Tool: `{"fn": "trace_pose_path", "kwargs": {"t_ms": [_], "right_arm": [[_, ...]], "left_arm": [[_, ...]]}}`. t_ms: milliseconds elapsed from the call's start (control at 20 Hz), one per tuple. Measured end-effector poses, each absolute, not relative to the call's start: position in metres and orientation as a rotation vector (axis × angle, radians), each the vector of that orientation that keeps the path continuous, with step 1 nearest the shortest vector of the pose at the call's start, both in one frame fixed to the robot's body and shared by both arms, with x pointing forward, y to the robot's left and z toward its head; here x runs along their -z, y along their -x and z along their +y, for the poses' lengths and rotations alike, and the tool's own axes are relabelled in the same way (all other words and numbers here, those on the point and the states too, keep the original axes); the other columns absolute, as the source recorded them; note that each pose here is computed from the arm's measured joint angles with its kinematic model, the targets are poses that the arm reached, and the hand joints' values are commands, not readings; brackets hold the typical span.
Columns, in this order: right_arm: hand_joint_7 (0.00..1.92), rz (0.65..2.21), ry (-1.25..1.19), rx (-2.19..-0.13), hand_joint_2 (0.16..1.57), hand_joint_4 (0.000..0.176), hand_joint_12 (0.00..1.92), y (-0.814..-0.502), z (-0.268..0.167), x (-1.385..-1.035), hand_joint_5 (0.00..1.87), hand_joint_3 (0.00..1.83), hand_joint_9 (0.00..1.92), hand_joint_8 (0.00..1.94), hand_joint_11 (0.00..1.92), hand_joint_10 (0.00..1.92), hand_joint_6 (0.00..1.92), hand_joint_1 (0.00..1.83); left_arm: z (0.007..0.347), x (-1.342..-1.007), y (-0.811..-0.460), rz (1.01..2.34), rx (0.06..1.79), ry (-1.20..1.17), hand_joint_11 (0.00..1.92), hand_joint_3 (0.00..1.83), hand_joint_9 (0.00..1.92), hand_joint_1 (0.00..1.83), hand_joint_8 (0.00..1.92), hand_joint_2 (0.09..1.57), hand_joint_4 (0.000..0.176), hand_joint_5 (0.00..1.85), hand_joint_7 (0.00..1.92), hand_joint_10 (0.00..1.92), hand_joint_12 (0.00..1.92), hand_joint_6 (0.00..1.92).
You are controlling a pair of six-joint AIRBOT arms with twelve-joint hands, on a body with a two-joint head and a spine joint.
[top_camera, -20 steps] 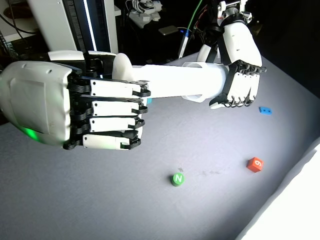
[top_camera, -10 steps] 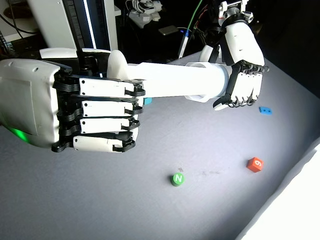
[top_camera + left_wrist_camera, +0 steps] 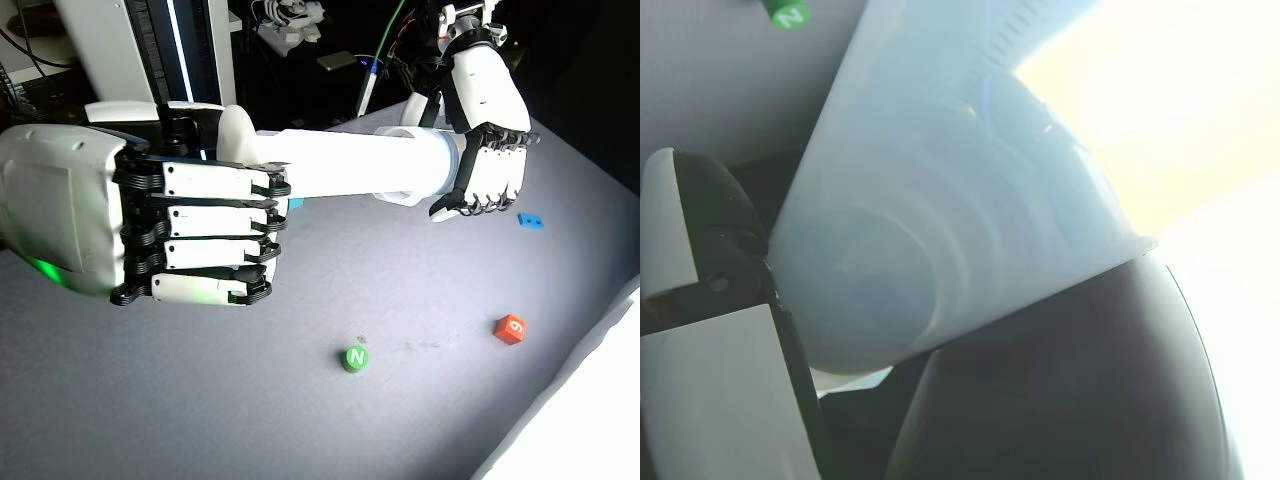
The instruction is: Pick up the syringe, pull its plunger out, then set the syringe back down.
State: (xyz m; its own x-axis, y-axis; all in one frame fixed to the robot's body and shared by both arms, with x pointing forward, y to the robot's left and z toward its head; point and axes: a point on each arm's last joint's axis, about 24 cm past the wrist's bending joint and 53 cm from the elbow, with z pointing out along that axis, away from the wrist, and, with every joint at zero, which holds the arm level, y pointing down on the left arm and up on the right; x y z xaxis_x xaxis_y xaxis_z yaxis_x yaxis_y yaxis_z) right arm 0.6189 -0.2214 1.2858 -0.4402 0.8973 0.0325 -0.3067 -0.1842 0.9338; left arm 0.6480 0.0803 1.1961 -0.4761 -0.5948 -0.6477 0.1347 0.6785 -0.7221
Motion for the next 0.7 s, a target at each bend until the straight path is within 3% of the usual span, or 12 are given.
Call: {"fn": "trace_pose_path", "kwargs": {"t_ms": [350, 400, 450, 500, 550, 600, 650, 700], "right_arm": [[0.92, 1.185, -0.776, -1.757, 1.16, 0.0, 1.45, -0.6189, -0.2212, -1.2857, 0.9, 0.0, 0.65, 1.31, 0.3, 1.12, 0.94, 1.23], [0.9, 1.185, -0.776, -1.756, 1.16, 0.0, 1.45, -0.6188, -0.2213, -1.2858, 0.89, 0.0, 0.64, 1.31, 0.29, 1.12, 0.98, 1.22], [0.93, 1.185, -0.776, -1.756, 1.16, 0.0, 1.45, -0.6188, -0.2213, -1.2858, 0.87, 0.0, 0.6, 1.24, 0.22, 1.08, 1.01, 1.21], [0.79, 1.185, -0.776, -1.756, 1.15, 0.0, 1.42, -0.6188, -0.2213, -1.2858, 0.88, 0.0, 0.57, 0.83, 0.17, 1.0, 1.1, 1.15], [0.75, 1.186, -0.772, -1.753, 1.07, 0.0, 1.36, -0.6188, -0.2213, -1.286, 0.69, 0.0, 0.55, 0.56, 0.12, 0.88, 0.61, 1.14], [0.72, 1.19, -0.761, -1.739, 1.03, 0.0, 1.3, -0.6189, -0.2212, -1.2856, 0.63, 0.0, 0.53, 0.3, 0.05, 0.69, 0.3, 1.07], [0.61, 1.186, -0.783, -1.724, 1.04, 0.0, 1.15, -0.6215, -0.225, -1.2834, 0.52, 0.0, 0.45, 0.11, 0.01, 0.47, 0.11, 0.98], [0.49, 1.173, -0.805, -1.717, 1.05, 0.0, 0.94, -0.6235, -0.2295, -1.2827, 0.41, 0.0, 0.36, 0.02, 0.0, 0.27, 0.03, 0.9]], "left_arm": [[0.0804, -1.1961, -0.648, 1.881, 0.903, 0.359, 0.48, 0.0, 0.73, 1.24, 1.43, 1.16, 0.0, 1.03, 0.81, 1.11, 1.36, 0.77], [0.0802, -1.1961, -0.648, 1.881, 0.903, 0.358, 0.47, 0.0, 0.71, 1.33, 1.39, 1.18, 0.0, 0.95, 0.8, 1.38, 1.34, 0.88], [0.0805, -1.1961, -0.6481, 1.881, 0.902, 0.358, 0.48, 0.0, 0.73, 1.24, 1.38, 1.17, 0.0, 0.97, 0.82, 1.16, 1.32, 0.87], [0.0804, -1.1961, -0.648, 1.881, 0.903, 0.358, 0.49, 0.0, 0.75, 1.23, 1.4, 1.16, 0.0, 1.0, 0.83, 1.09, 1.33, 0.81], [0.0804, -1.1961, -0.648, 1.881, 0.902, 0.357, 0.49, 0.0, 0.75, 1.23, 1.4, 1.16, 0.0, 1.01, 0.83, 1.07, 1.33, 0.8], [0.0812, -1.1962, -0.6483, 1.88, 0.897, 0.355, 0.49, 0.0, 0.75, 1.23, 1.39, 1.16, 0.0, 1.0, 0.83, 1.05, 1.33, 0.82], [0.0821, -1.1963, -0.6486, 1.879, 0.895, 0.357, 0.48, 0.0, 0.72, 1.33, 1.38, 1.18, 0.0, 0.93, 0.81, 1.37, 1.34, 0.92], [0.0815, -1.1954, -0.6481, 1.883, 0.901, 0.364, 0.48, 0.0, 0.73, 1.35, 1.35, 1.18, 0.0, 0.93, 0.82, 1.41, 1.35, 0.91]]}}
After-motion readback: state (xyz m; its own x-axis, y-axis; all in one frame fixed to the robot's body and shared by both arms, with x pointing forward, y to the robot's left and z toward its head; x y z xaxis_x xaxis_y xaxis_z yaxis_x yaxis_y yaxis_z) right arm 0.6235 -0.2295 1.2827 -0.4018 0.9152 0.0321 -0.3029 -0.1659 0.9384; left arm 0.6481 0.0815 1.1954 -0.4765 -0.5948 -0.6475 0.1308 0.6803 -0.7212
